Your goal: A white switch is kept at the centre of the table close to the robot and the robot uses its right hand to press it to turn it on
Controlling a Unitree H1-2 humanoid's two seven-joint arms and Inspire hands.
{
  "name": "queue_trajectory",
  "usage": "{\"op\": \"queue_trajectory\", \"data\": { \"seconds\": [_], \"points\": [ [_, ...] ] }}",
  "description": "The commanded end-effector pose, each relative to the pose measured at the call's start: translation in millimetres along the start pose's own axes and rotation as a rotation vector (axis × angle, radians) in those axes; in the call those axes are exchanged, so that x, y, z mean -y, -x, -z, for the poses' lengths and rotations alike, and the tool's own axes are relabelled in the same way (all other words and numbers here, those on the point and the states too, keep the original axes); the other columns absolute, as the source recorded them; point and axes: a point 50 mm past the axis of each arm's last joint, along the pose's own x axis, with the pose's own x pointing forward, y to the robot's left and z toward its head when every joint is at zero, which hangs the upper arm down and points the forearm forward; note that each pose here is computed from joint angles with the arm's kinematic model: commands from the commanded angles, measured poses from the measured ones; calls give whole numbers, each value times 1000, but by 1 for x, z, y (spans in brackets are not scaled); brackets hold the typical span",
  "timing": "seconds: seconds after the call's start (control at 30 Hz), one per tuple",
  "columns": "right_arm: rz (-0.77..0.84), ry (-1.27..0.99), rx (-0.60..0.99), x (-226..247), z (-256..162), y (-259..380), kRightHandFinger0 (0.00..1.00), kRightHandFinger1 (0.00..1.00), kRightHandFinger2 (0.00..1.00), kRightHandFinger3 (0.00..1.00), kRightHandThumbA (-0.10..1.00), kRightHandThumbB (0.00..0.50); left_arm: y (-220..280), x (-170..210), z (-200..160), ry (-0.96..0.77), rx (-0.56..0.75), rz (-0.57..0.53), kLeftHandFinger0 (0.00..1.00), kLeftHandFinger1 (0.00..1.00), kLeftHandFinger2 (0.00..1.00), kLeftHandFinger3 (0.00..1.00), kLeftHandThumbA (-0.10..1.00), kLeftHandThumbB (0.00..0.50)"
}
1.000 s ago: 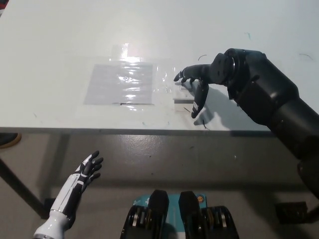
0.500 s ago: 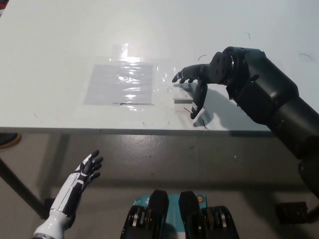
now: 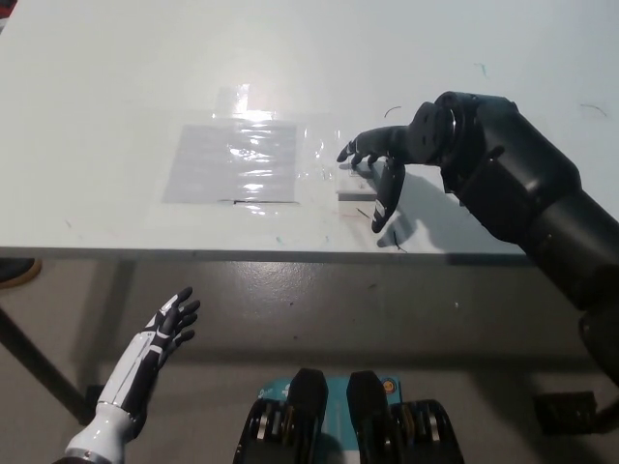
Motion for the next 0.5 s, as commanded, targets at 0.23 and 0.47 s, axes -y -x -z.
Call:
{"op": "queue_trajectory", "data": {
  "seconds": [0.23, 0.47],
  "points": [
    [29, 21, 22, 9, -6, 4, 1000, 1000, 1000, 1000, 1000, 330, -3, -7, -14, -26, 53, 5, 1000, 1000, 1000, 1000, 1000, 71],
    [-6, 12, 9, 3, -6, -2, 1000, 1000, 1000, 1000, 1000, 334, -4, -7, -14, -26, 51, 0, 1000, 1000, 1000, 1000, 1000, 84]
  ]
}}
